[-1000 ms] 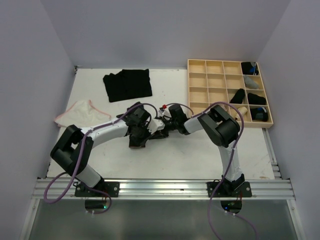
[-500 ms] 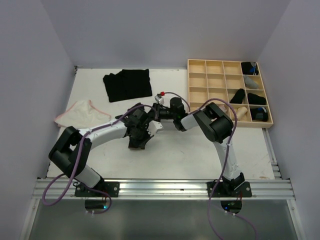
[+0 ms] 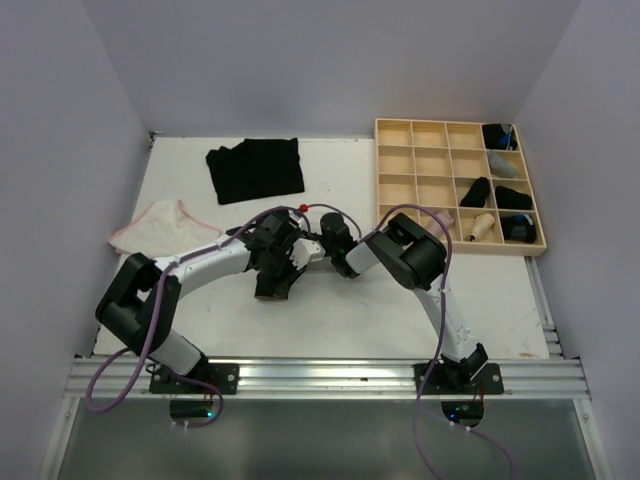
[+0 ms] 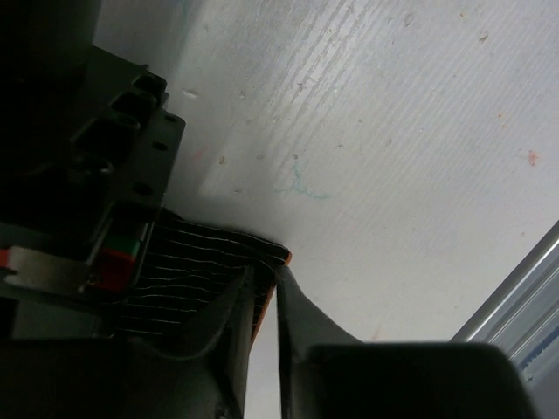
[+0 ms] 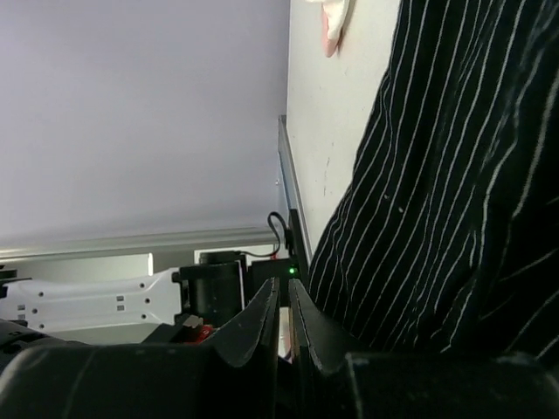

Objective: Roll the underwear

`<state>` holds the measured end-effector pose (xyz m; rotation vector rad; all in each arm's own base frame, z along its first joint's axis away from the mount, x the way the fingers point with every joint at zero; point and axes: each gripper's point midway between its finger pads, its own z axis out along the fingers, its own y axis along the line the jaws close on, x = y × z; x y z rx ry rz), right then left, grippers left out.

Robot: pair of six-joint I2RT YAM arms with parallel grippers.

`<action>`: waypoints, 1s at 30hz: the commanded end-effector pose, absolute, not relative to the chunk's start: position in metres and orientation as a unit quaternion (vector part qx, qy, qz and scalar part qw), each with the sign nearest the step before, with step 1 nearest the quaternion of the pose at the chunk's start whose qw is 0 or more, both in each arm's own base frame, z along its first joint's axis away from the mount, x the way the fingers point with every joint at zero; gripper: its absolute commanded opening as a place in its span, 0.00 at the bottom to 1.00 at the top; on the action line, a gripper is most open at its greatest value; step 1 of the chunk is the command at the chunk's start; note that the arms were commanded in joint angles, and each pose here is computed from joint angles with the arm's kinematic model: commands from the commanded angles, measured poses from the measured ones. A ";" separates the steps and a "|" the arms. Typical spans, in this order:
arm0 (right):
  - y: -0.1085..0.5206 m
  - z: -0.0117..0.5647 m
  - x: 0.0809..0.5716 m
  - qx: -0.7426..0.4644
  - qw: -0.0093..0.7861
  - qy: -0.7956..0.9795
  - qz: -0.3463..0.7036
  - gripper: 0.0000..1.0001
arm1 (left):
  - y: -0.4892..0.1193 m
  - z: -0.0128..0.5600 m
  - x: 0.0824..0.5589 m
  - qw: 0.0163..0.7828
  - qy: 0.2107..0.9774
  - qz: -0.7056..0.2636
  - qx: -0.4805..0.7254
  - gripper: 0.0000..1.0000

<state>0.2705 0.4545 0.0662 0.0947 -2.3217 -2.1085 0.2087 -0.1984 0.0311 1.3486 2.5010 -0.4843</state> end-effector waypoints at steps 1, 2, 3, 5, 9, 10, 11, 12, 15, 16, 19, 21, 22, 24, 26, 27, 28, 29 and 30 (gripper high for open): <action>0.456 0.069 0.266 0.047 -0.008 -0.738 -0.674 0.13 | -0.208 0.057 0.217 0.159 0.856 -0.189 0.455 0.25; 0.455 0.054 0.267 0.045 -0.007 -0.755 -0.654 0.13 | -0.209 0.062 0.217 0.164 0.854 -0.191 0.456 0.31; 0.454 0.048 0.267 0.046 -0.007 -0.763 -0.645 0.13 | -0.214 0.072 0.221 0.177 0.850 -0.197 0.456 0.36; 0.450 0.029 0.267 0.045 -0.004 -0.785 -0.618 0.12 | -0.219 0.095 0.224 0.209 0.839 -0.205 0.459 0.48; 0.450 0.012 0.269 0.039 0.003 -0.802 -0.596 0.11 | -0.224 0.159 0.234 0.302 0.809 -0.215 0.456 0.75; 0.450 0.011 0.269 0.038 0.003 -0.804 -0.594 0.12 | -0.222 0.183 0.233 0.339 0.796 -0.218 0.452 0.83; 0.451 0.011 0.271 0.047 -0.003 -0.804 -0.592 0.11 | -0.220 0.195 0.234 0.359 0.789 -0.219 0.447 0.84; 0.450 0.008 0.270 0.045 0.003 -0.810 -0.585 0.11 | -0.215 0.206 0.239 0.381 0.790 -0.219 0.427 0.86; 0.447 0.007 0.268 0.052 0.003 -0.818 -0.572 0.11 | -0.197 0.218 0.242 0.411 0.793 -0.221 0.392 0.98; 0.445 0.007 0.267 0.054 0.000 -0.821 -0.568 0.11 | -0.188 0.213 0.245 0.401 0.804 -0.230 0.374 1.00; 0.435 0.008 0.259 0.070 -0.003 -0.834 -0.548 0.10 | -0.168 0.184 0.243 0.345 0.831 -0.279 0.335 0.92; 0.425 0.004 0.250 0.079 0.003 -0.846 -0.527 0.09 | -0.159 0.173 0.242 0.327 0.830 -0.330 0.309 0.78; 0.422 0.006 0.248 0.085 0.002 -0.847 -0.525 0.09 | -0.158 0.167 0.245 0.318 0.833 -0.346 0.291 0.55; 0.413 0.006 0.240 0.095 0.000 -0.850 -0.517 0.09 | -0.163 0.158 0.246 0.289 0.828 -0.391 0.279 0.32; 0.408 0.003 0.232 0.102 0.007 -0.850 -0.516 0.09 | -0.170 0.152 0.247 0.271 0.821 -0.423 0.272 0.15; 0.407 0.005 0.229 0.106 0.012 -0.848 -0.519 0.09 | -0.175 0.150 0.245 0.257 0.816 -0.447 0.260 0.14; 0.407 0.009 0.228 0.113 0.008 -0.845 -0.522 0.09 | -0.176 0.141 0.247 0.242 0.821 -0.453 0.251 0.07; 0.406 0.010 0.227 0.124 0.002 -0.843 -0.524 0.09 | -0.178 0.140 0.253 0.248 0.818 -0.454 0.250 0.02; 0.405 0.012 0.226 0.131 0.001 -0.840 -0.526 0.10 | -0.179 0.138 0.256 0.242 0.822 -0.458 0.238 0.00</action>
